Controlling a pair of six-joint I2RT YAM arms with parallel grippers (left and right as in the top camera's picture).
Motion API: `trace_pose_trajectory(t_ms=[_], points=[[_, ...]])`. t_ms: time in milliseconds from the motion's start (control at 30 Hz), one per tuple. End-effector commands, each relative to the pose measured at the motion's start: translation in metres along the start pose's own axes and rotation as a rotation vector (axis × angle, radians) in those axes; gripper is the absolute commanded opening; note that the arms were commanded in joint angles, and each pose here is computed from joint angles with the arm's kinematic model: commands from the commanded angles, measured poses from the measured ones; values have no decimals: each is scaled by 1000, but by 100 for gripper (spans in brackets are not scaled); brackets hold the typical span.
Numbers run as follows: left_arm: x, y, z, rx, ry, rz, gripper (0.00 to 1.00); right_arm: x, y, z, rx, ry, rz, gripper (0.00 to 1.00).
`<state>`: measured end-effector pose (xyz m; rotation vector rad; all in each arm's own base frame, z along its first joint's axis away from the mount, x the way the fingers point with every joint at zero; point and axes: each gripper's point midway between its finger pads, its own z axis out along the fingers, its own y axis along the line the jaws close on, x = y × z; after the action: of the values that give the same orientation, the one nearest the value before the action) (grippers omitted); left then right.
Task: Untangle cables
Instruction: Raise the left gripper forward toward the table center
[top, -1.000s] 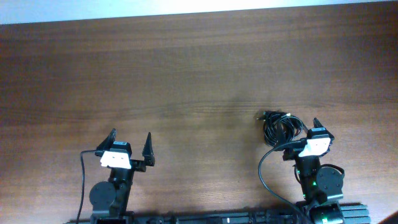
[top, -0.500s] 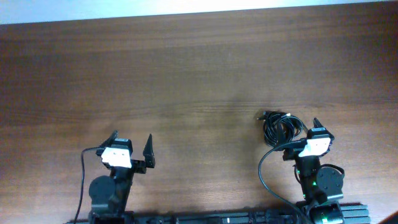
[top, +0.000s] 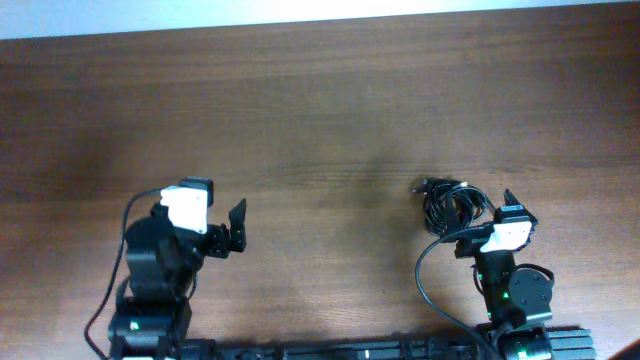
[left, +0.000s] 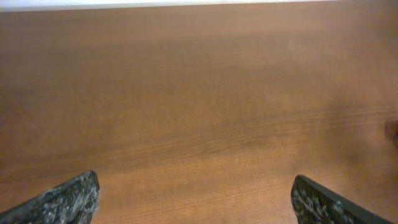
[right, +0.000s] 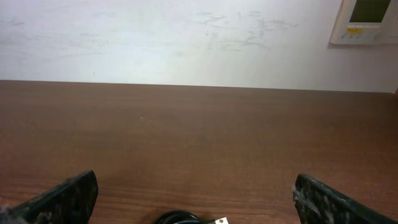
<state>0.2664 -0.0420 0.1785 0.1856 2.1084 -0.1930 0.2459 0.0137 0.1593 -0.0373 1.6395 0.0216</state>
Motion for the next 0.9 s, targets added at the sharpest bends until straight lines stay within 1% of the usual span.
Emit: trace_pose_trajectory(t_ms=[0,33,133,200,300,433,533,867], points=[[-17,-1,5,24,66,15,99,3,2,0,-11,7,-8,99],[-18,-2,9,35,95,13,99,3,2,0,-11,7,-8,99],[-22,-17,21,143,197,48,99,3,2,0,-11,7,-8,99],[-22,-20,29,160,263,45,99,3,2,0,-11,7,-8,98],[-27,-28,36,194,353,82,99,3,2,0,-11,7,-8,99],[-35,-28,43,202,424,67,99,3,2,0,-11,7,-8,99],[-30,-27,47,204,452,60,99,3,2,0,-11,7,-8,98],[-27,-27,48,205,466,56,99,3,2,0,-11,7,-8,99]])
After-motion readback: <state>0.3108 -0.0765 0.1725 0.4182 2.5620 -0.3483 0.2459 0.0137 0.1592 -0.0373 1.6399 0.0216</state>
